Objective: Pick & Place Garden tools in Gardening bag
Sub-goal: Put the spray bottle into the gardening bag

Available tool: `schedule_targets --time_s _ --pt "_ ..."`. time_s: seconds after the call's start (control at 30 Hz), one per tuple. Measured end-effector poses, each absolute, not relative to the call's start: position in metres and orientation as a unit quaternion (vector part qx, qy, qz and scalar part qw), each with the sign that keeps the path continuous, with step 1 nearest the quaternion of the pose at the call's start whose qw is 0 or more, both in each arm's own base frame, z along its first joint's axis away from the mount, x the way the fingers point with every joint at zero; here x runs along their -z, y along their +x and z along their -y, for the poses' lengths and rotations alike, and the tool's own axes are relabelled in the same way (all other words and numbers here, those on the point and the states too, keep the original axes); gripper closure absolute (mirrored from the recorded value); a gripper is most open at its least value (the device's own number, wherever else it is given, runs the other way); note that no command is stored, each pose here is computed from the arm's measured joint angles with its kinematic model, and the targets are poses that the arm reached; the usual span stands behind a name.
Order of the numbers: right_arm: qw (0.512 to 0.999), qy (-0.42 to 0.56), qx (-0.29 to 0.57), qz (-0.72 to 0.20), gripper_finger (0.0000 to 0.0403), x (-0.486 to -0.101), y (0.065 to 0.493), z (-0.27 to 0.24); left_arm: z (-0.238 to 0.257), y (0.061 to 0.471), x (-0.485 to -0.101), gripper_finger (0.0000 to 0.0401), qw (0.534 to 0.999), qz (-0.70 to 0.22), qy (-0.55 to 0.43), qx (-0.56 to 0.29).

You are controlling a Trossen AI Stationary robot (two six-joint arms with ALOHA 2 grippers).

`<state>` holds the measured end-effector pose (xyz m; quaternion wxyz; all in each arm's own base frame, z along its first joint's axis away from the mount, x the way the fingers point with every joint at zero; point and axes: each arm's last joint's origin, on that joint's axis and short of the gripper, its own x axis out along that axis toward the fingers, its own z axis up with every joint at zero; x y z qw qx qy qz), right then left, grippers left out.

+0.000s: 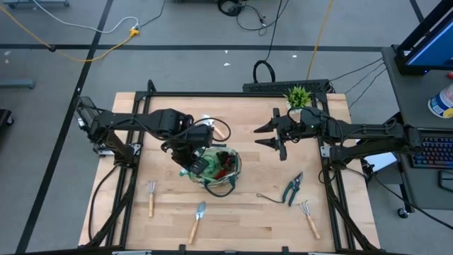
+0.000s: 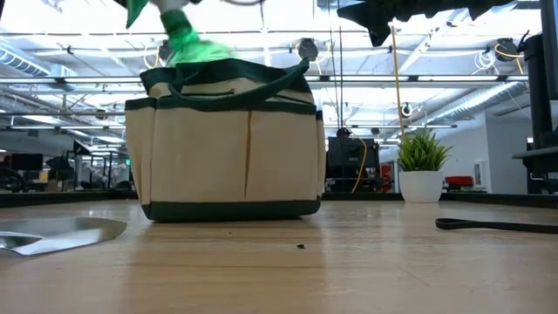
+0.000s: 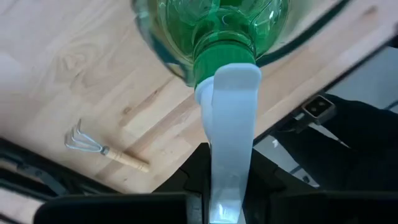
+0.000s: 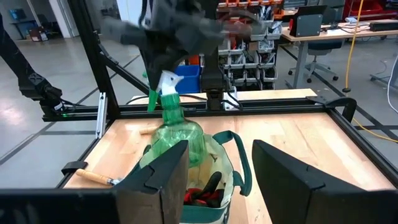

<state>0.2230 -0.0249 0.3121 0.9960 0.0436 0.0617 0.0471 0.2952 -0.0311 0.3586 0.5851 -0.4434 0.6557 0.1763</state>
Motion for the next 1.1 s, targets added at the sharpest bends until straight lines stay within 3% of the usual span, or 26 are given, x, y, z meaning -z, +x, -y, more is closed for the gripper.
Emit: schedule_targets --time_s 0.27,0.8,1.1 --pt "0.996 0.043 -0.047 -0.062 0.0232 -0.312 0.223 0.025 0.033 0.293 -0.332 0.0348 0.528 -0.699 -0.453 -0.168" --pt "0.996 0.041 -0.046 -0.062 0.0232 -0.312 0.223 0.025 0.02 0.294 -0.333 0.0348 0.536 -0.696 -0.455 -0.143" --pt "0.996 0.044 -0.046 -0.062 0.0232 -0.312 0.223 0.025 0.014 0.295 -0.333 0.0312 0.531 -0.694 -0.466 -0.138"
